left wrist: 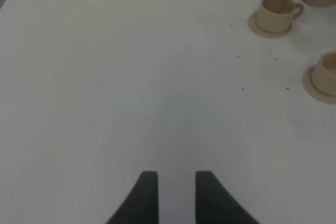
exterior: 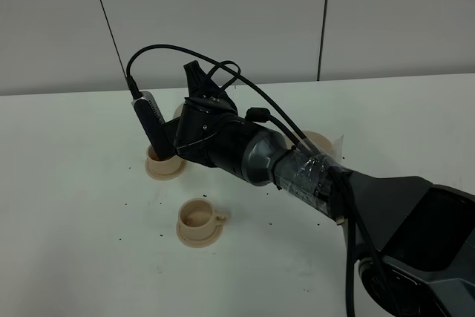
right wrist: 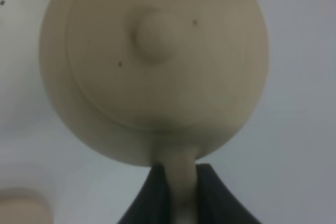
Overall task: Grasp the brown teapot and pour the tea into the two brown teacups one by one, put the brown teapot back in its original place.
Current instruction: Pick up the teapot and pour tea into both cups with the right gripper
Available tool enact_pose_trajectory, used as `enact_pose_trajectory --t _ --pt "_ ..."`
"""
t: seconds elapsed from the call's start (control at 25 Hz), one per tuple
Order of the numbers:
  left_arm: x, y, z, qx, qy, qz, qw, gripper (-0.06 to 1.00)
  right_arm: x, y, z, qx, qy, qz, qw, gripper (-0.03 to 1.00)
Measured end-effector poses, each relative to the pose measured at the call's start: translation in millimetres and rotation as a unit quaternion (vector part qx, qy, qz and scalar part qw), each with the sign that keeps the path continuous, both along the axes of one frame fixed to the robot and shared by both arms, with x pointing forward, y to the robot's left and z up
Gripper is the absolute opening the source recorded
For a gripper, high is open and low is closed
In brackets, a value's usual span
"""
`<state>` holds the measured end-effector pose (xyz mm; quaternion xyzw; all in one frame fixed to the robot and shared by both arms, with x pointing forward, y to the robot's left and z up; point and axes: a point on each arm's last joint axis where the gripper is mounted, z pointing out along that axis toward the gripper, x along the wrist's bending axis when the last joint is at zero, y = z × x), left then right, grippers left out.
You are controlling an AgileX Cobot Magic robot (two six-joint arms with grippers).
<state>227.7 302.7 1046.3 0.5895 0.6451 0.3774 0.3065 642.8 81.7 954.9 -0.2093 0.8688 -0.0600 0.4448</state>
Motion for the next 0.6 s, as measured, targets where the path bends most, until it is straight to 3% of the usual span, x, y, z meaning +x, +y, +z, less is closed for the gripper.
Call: enact_pose_trajectory --t 0.6 --pt "0.0 0.0 0.0 0.0 0.0 0.0 1.0 0.24 -0.3 4.5 3.0 -0.003 -0.021 0.02 1.0 0.09"
